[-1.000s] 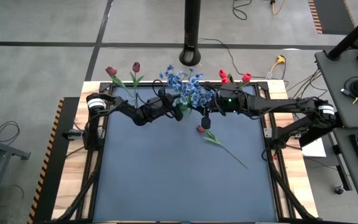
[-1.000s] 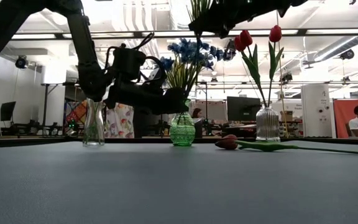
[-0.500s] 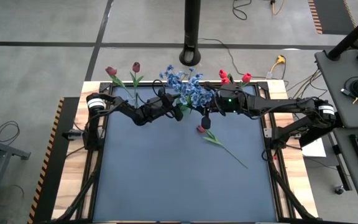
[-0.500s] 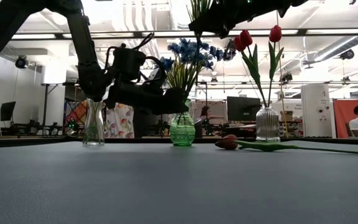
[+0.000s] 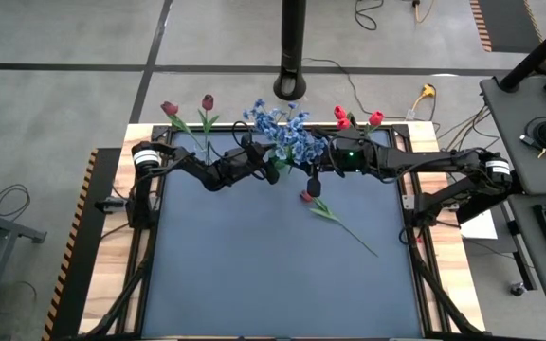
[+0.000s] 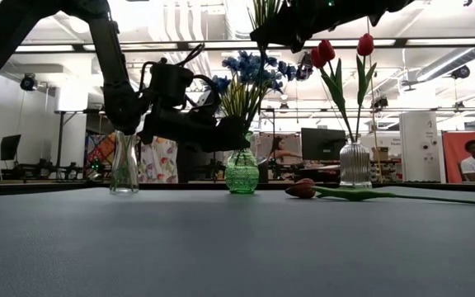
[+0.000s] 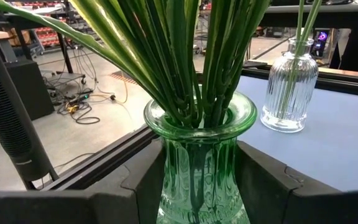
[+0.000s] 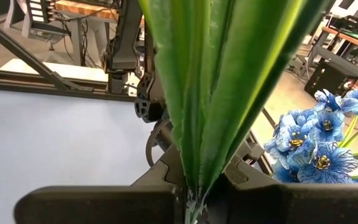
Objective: Sort flowers into vase by color
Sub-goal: Put the blue flower into the green vase
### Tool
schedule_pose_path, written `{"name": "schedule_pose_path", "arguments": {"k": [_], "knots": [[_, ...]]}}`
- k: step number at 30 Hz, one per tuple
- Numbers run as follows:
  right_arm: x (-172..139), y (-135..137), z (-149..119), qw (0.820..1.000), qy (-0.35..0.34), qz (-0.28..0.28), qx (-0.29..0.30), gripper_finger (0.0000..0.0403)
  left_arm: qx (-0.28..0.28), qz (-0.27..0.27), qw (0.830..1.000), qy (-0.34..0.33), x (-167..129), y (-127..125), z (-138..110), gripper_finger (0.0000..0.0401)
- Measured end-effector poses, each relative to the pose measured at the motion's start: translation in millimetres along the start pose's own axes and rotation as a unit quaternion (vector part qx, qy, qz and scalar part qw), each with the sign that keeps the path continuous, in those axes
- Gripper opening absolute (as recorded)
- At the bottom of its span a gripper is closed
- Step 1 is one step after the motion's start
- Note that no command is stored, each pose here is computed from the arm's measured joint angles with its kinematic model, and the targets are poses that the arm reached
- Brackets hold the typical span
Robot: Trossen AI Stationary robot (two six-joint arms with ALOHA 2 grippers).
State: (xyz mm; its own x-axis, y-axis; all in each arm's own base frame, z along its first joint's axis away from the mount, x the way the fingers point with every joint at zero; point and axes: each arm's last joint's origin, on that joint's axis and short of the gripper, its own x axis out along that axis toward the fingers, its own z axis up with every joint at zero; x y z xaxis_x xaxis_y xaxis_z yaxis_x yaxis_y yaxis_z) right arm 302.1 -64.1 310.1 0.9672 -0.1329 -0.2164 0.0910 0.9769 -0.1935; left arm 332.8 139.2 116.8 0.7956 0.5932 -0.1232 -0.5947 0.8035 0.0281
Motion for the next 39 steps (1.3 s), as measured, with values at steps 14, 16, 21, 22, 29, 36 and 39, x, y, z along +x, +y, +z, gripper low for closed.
{"name": "schedule_pose_path", "arguments": {"k": [14,16,21,22,29,36,39], "knots": [[0,0,1,1.0,-0.003,-0.001,-0.004,0.0023,0.0,0.0,1.0,0.0,0,0,0,0.0162],[0,0,2,1.0,-0.009,-0.002,-0.007,0.0023,0.0,0.0,1.0,0.001,0,0,0,0.0162],[0,-2,9,0.999,-0.044,-0.011,-0.019,0.0023,0.0,0.0,1.0,0.001,0,0,0,0.0162],[0,-2,9,0.999,-0.048,-0.012,-0.022,0.0023,-0.001,0.0,1.0,0.001,0,0,0,0.0162],[0,-2,7,0.999,-0.044,-0.011,-0.02,0.0023,-0.001,0.0,1.0,0.001,0,0,0,0.0162],[3,-7,10,0.995,-0.068,-0.056,-0.05,0.0023,-0.001,0.0,1.0,0.001,0,0,0,0.0162],[12,-11,4,0.993,-0.068,-0.07,-0.062,0.0023,-0.002,0.0,1.0,0.001,0,0,0,0.0162]]}}
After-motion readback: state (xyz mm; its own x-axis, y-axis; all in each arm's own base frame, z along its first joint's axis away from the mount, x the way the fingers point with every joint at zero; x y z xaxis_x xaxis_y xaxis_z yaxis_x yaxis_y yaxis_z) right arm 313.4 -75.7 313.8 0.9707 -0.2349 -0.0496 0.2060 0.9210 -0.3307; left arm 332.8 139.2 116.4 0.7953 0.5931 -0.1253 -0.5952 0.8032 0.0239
